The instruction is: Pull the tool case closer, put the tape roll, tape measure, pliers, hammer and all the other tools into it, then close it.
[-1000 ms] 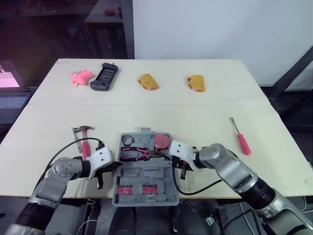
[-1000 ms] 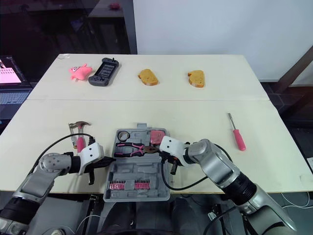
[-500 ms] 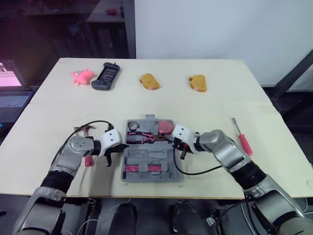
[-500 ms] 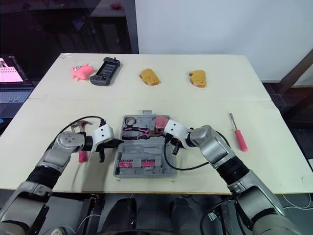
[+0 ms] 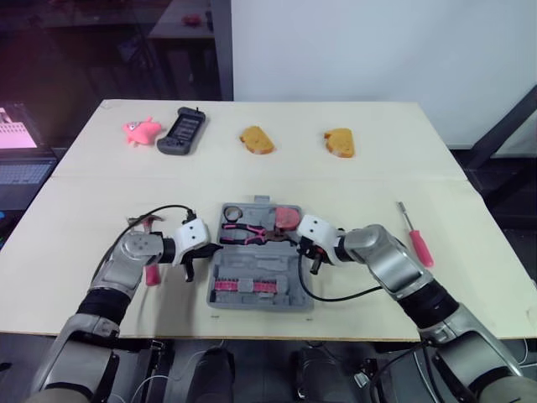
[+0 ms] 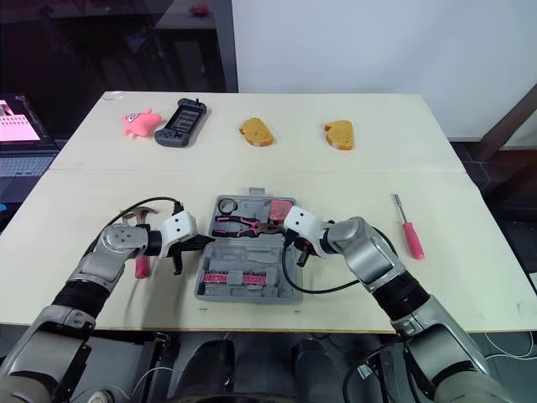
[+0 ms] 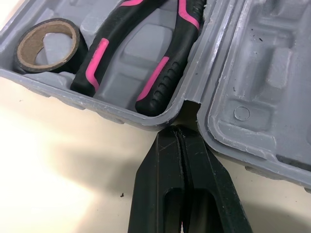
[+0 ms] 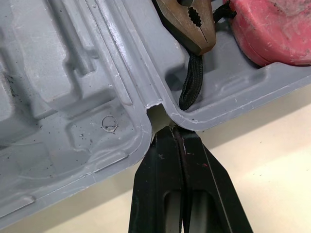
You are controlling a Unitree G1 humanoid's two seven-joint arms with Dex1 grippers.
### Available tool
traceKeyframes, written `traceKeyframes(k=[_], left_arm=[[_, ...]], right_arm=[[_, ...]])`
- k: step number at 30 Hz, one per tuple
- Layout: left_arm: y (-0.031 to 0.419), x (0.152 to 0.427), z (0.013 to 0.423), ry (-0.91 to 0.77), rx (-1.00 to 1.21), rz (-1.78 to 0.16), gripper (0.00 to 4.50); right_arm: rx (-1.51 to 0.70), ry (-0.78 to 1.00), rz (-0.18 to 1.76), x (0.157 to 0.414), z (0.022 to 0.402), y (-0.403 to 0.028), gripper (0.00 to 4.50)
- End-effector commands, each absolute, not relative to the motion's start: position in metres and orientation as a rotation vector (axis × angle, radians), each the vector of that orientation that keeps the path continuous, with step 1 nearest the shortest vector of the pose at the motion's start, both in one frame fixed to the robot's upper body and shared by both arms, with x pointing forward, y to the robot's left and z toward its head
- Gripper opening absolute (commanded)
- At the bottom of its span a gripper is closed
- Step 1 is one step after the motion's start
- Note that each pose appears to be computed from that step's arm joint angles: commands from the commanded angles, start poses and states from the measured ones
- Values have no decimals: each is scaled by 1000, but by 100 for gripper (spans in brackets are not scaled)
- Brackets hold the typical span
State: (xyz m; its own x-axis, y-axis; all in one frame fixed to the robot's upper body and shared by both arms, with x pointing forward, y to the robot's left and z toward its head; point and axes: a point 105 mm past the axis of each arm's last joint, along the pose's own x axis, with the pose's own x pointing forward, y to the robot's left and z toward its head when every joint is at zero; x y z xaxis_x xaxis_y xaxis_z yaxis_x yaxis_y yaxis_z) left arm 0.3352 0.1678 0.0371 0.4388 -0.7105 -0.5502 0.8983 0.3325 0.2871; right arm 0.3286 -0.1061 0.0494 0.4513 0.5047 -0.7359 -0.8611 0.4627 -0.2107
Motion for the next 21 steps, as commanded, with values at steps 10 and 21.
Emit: traceKeyframes(k=[10, 21], left_arm=[[156, 316, 26, 367, 576, -1137, 3], [160, 317, 26, 378, 578, -1119, 3]], right_arm=[[-605, 631, 986, 311, 50, -89, 0], [-607, 625, 951, 316, 51, -94, 0]])
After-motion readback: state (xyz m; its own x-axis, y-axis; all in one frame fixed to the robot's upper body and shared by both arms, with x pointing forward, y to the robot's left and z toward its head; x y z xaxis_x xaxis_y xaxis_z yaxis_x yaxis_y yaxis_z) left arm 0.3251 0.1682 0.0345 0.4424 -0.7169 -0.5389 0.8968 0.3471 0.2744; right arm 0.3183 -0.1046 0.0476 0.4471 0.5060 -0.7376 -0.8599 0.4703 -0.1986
